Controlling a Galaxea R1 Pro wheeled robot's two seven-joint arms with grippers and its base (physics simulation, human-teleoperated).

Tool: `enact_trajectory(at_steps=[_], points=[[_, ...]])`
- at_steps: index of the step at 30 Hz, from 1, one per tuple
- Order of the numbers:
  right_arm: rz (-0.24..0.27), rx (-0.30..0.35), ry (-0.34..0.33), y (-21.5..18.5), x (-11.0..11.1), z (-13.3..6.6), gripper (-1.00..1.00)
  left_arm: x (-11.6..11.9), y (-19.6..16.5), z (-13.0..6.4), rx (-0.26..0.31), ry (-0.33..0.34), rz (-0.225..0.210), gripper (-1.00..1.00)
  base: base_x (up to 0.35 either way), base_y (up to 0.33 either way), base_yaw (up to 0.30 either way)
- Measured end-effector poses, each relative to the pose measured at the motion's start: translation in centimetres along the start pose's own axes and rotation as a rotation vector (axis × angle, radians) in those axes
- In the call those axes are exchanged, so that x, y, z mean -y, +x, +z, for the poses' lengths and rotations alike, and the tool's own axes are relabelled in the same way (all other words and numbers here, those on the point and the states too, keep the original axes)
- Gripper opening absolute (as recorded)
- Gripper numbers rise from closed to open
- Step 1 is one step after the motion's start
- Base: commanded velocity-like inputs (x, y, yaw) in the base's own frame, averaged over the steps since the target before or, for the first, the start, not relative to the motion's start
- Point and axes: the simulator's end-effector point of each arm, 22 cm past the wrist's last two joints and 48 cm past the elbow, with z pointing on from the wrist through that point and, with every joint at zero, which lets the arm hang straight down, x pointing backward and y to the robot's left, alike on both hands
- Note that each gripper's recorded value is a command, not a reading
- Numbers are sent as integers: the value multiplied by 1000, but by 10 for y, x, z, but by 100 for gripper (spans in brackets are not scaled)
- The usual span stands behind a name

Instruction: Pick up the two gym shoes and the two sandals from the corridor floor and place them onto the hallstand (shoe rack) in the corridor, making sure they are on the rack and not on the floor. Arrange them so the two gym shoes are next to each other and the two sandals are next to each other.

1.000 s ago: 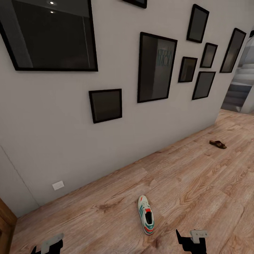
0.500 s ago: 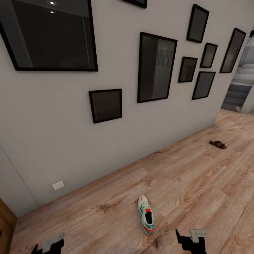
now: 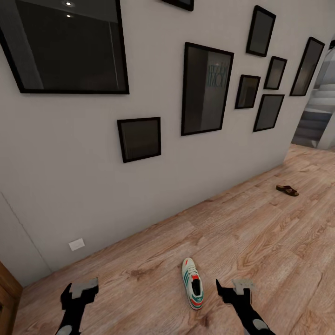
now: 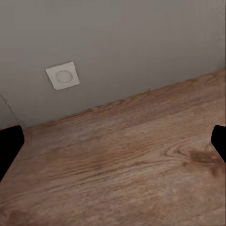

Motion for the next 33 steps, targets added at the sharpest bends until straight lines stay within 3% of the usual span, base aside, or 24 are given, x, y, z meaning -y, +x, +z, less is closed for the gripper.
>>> enact_trajectory(at_steps=[6, 11, 23, 29, 33], points=[[36, -79, 13, -9, -24, 13, 100, 31, -33, 22, 1, 119, 4, 100, 0, 0, 0], [56, -105, 18, -26, -41, 22, 100, 50, -51, 34, -22, 186, 3, 100, 0, 0, 0], [81, -62, 0, -83, -67, 43, 100, 79, -99, 53, 2, 259, -7, 100, 0, 0, 0], [98, -51, 44, -95, -75, 46, 100, 97, -141, 64, 44, 317, -19, 100, 0, 0, 0], [111, -47, 57, -99, -88, 46, 100, 116, -155, 66, 39, 351, -16, 100, 0, 0, 0]])
